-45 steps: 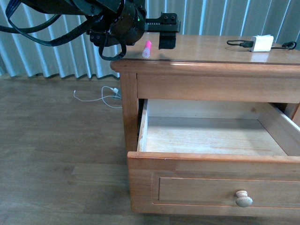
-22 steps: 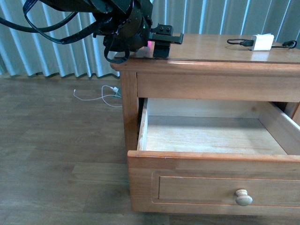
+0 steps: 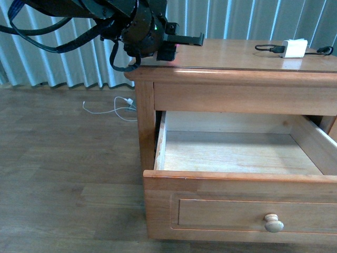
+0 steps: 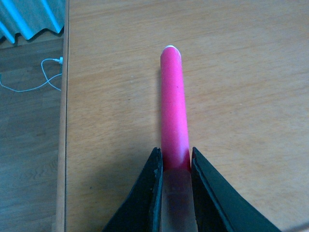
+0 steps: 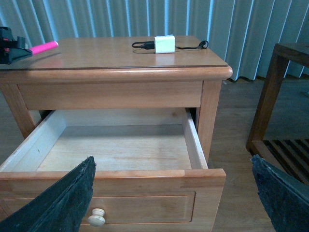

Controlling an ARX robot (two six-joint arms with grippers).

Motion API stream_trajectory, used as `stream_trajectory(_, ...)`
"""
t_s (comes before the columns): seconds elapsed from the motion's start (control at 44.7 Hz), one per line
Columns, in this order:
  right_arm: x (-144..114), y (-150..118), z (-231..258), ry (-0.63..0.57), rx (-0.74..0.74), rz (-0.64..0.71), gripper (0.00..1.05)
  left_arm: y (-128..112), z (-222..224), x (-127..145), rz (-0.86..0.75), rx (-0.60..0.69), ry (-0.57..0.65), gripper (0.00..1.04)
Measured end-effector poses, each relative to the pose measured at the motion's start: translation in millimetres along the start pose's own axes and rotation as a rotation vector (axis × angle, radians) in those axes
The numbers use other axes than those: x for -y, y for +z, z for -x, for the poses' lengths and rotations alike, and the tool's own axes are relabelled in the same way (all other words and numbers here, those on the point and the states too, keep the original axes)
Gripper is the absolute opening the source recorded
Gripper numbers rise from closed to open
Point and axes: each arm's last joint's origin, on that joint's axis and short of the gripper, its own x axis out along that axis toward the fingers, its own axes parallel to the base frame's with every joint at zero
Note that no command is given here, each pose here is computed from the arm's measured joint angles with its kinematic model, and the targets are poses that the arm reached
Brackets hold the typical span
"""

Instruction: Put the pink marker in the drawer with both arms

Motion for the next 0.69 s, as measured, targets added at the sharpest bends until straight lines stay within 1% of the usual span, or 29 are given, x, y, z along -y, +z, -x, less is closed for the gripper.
stream_trajectory(0.134,0,0,0,0.000,0.000,0.000,0.96,6,19,-2,0.013,0.068,-0.066,0.15)
stream_trajectory(0.201,0,0,0,0.000,0.000,0.000,0.96,10,38,-1,0.002,0.120,-0.144,0.15)
stream_trajectory(0.313,0,0,0,0.000,0.000,0.000,0.96,7,62,5,-0.051,0.135,-0.249,0.15)
stream_trajectory(0.425,0,0,0,0.000,0.000,0.000,0.96,-10,83,18,-0.140,0.086,-0.424,0.15)
stream_trajectory(0.515,0,0,0,0.000,0.000,0.000,0.96,-30,91,29,-0.222,0.030,-0.525,0.15)
stream_trajectory(0.604,0,0,0,0.000,0.000,0.000,0.96,-47,92,37,-0.280,-0.018,-0.576,0.15)
stream_trajectory(0.694,0,0,0,0.000,0.000,0.000,0.96,-56,88,41,-0.317,-0.042,-0.575,0.15)
